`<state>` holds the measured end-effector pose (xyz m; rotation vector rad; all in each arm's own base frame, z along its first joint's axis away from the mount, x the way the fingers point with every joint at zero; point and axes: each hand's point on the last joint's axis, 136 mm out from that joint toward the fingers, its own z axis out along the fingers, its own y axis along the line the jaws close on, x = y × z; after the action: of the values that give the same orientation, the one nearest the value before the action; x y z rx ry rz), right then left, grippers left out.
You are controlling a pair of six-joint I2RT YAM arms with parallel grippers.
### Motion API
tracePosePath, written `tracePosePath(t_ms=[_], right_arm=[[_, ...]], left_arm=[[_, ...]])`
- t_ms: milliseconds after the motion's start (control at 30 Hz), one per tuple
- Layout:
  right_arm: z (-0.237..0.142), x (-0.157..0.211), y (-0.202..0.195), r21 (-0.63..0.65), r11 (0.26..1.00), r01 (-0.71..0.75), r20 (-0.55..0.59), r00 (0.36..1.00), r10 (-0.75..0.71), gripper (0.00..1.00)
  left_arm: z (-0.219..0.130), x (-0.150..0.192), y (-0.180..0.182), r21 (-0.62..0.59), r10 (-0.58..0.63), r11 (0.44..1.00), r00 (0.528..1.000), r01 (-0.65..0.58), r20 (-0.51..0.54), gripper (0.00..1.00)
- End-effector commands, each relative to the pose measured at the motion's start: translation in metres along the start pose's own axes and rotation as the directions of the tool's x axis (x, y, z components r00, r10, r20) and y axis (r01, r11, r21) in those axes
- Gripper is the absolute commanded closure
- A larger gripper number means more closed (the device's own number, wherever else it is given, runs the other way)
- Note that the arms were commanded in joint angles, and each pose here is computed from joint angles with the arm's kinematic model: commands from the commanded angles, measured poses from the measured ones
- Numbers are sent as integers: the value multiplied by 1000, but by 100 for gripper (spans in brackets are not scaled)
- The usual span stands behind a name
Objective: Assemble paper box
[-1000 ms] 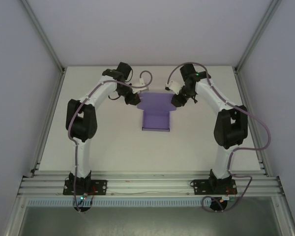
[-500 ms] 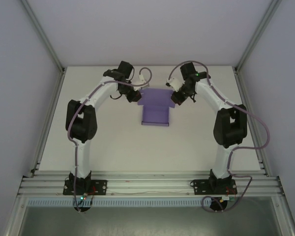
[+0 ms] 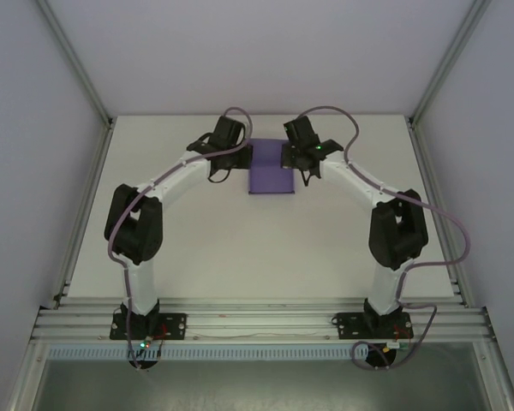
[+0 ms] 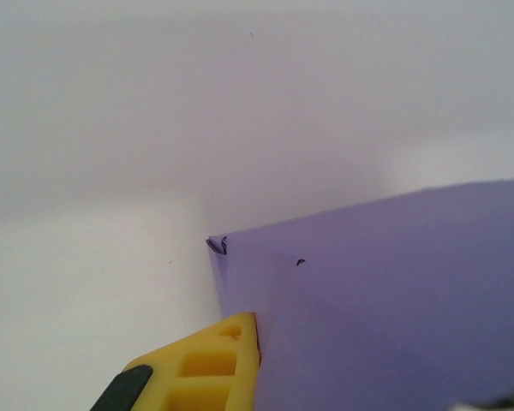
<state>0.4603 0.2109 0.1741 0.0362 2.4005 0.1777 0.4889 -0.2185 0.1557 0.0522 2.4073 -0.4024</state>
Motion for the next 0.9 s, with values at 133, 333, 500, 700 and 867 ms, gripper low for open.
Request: tracePosePath(t_ms=[133, 333, 500, 700, 867], right_arm=[[13, -15, 16, 2, 978, -207, 108, 973, 205, 100], [27, 2, 9, 37, 979, -199, 103, 975, 194, 100], [36, 12, 1, 53, 982, -179, 128, 977, 172, 100], [41, 31, -3, 30, 986, -167, 137, 977, 162, 100], [43, 48, -12, 53, 986, -156, 135, 980, 148, 100]], left_arm=[[9, -21, -15, 87, -317, 947, 944, 309, 94, 100], [29, -10, -17, 97, -313, 947, 946, 305, 84, 100], [44, 19, -9, 44, -278, 960, 960, 277, 23, 100], [50, 44, -8, 35, -268, 963, 963, 269, -14, 100], [54, 62, -10, 16, -257, 966, 966, 258, -29, 100]])
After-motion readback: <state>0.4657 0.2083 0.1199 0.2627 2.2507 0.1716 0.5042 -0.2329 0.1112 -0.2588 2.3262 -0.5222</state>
